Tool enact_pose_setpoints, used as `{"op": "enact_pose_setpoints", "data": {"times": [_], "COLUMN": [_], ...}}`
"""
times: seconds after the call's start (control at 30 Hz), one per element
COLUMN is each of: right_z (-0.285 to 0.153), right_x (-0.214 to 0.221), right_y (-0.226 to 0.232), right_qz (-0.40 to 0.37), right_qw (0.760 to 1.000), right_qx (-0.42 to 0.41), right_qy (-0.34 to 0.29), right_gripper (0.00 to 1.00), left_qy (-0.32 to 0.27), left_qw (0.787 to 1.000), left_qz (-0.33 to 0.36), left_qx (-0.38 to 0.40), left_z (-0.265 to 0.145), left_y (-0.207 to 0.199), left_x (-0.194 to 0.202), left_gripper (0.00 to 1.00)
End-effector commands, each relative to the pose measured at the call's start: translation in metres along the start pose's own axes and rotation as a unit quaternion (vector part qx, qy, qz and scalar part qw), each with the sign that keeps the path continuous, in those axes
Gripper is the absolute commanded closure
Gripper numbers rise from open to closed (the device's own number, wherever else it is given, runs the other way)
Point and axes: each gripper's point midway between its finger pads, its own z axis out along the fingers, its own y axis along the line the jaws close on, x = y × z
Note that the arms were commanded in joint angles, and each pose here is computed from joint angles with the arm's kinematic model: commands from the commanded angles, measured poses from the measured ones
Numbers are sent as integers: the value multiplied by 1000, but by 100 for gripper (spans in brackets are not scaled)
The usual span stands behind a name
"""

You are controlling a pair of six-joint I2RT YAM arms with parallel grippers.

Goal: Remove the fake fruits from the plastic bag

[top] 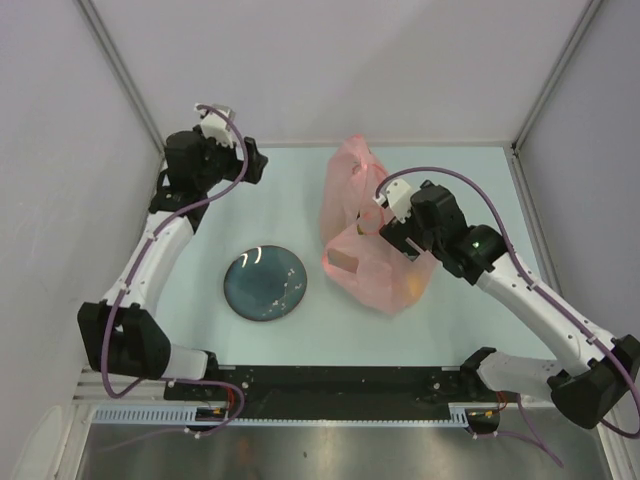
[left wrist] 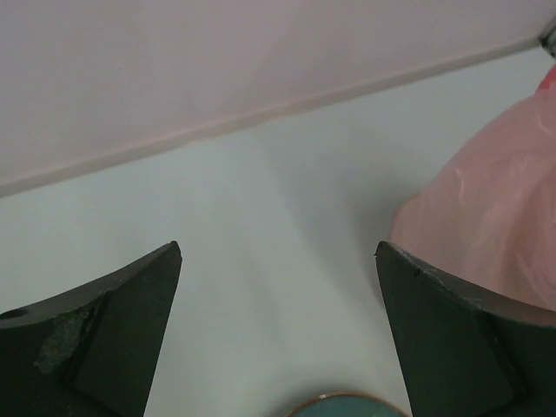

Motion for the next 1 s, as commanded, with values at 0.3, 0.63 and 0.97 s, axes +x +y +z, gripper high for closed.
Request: {"op": "enact_pose_setpoints", "data": {"times": [0.3, 0.63, 0.97], "right_z": [-46, -65, -32], "right_x": [-71, -96, -77], "right_y": [28, 56, 49], "right_qz": [-8, 10, 2], "right_qw": [992, 977, 987], "right_qx": [-72, -159, -112], "right_qy": [-106, -144, -116], "right_gripper": [5, 10, 11], "left_qy": [16, 39, 25], "left_qw": [996, 984, 943], "left_qz": [17, -28, -54], "left_qx": [85, 174, 327], "left_z": [1, 28, 29], "left_y": [-38, -102, -173], "left_x": [-34, -18, -35], "left_gripper": [0, 0, 0]}}
